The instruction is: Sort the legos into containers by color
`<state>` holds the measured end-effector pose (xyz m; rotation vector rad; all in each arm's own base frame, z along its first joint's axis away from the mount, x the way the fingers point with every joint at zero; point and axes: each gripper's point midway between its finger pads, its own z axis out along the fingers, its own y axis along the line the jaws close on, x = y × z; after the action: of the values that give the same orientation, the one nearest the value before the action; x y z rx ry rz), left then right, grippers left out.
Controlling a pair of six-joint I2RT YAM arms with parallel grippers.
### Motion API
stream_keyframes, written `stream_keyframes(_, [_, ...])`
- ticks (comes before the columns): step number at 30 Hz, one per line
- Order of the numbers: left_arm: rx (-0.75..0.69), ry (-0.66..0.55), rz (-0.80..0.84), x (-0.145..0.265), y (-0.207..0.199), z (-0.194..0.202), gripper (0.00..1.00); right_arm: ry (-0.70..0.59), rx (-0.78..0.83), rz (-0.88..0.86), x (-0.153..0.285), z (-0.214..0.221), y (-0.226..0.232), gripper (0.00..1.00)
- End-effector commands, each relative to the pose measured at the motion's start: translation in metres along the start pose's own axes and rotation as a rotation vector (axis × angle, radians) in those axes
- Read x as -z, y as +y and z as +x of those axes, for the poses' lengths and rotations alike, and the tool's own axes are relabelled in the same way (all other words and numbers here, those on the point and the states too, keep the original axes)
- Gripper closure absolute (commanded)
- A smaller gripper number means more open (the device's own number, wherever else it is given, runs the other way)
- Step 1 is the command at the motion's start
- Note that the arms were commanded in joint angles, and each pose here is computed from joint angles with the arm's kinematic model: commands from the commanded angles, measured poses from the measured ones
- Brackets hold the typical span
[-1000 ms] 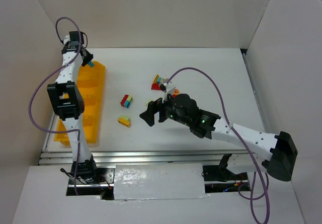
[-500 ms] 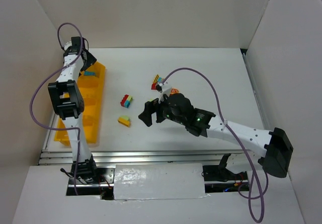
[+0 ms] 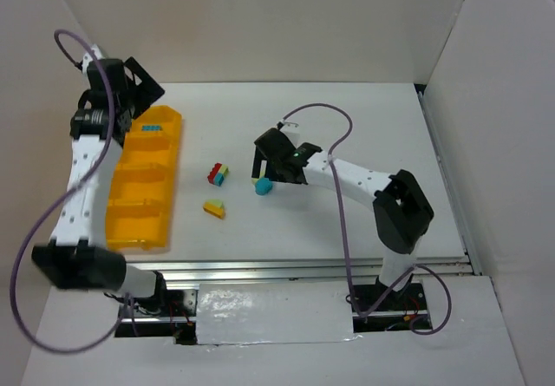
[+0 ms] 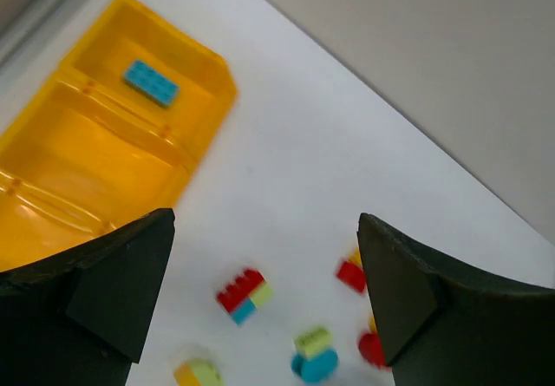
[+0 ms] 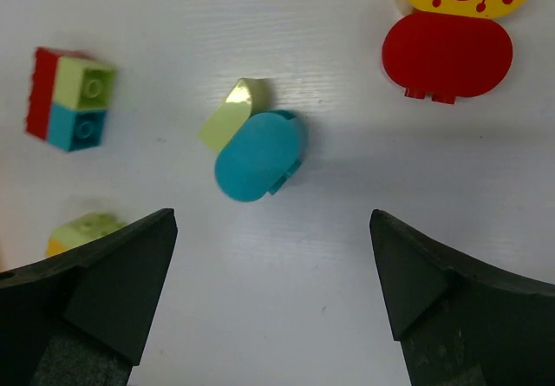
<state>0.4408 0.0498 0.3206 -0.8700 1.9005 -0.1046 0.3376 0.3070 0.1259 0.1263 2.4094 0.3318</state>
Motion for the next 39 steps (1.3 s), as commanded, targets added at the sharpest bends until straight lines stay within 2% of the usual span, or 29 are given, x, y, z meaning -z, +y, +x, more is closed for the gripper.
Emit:
stream_keyframes(1, [-0.096,0.058,0.215,0.061,-0.027,0.046,0.0,0.001,-0.079,0.155,-0.018,0.0,-0.014,0.0])
stream_keyframes(2, [-0.121,0.064,0.269,0.083,-0.028,0.066,0.01,0.011,-0.078,0.166,-0.024,0.002,-0.016,0.0])
stream_keyframes(4, [-0.152,0.068,0.344,0.113,-0.027,0.079,0.01,0.035,-0.074,0.176,-0.036,0.009,-0.013,0.0])
stream_keyframes(5, [-0.175,0.117,0.335,0.113,-0.016,0.1,0.0,0.047,-0.075,0.185,-0.043,0.014,-0.014,0.01])
stream_keyframes(7, [-0.219,0.144,0.371,0.124,-0.005,0.116,0.0,0.069,-0.083,0.15,-0.048,0.02,-0.006,0.02])
stream_keyframes(12, [-0.326,0.186,0.366,0.13,0.024,0.144,0.0,0.082,-0.096,0.157,-0.063,0.034,-0.006,0.02])
stream_keyframes(18, [-0.388,0.25,0.316,0.12,0.06,0.182,0.0,0.036,-0.156,0.105,-0.059,0.026,0.007,0.04])
stream_keyframes(24, [-0.386,0.249,0.375,0.127,0.052,0.184,0.01,0.015,-0.18,0.074,-0.064,0.012,0.024,0.0])
stream_keyframes(29, [-0.389,0.247,0.379,0.128,0.053,0.185,0.01,0.041,-0.185,0.205,-0.086,0.019,0.014,0.0])
stream_keyframes(32, [-0.388,0.245,0.381,0.129,0.053,0.184,0.0,0.054,-0.197,0.21,-0.095,0.025,0.014,0.0])
stream_keyframes(39, [-0.391,0.252,0.398,0.131,0.05,0.186,0.01,0.06,-0.187,0.218,-0.092,0.036,0.004,0.06])
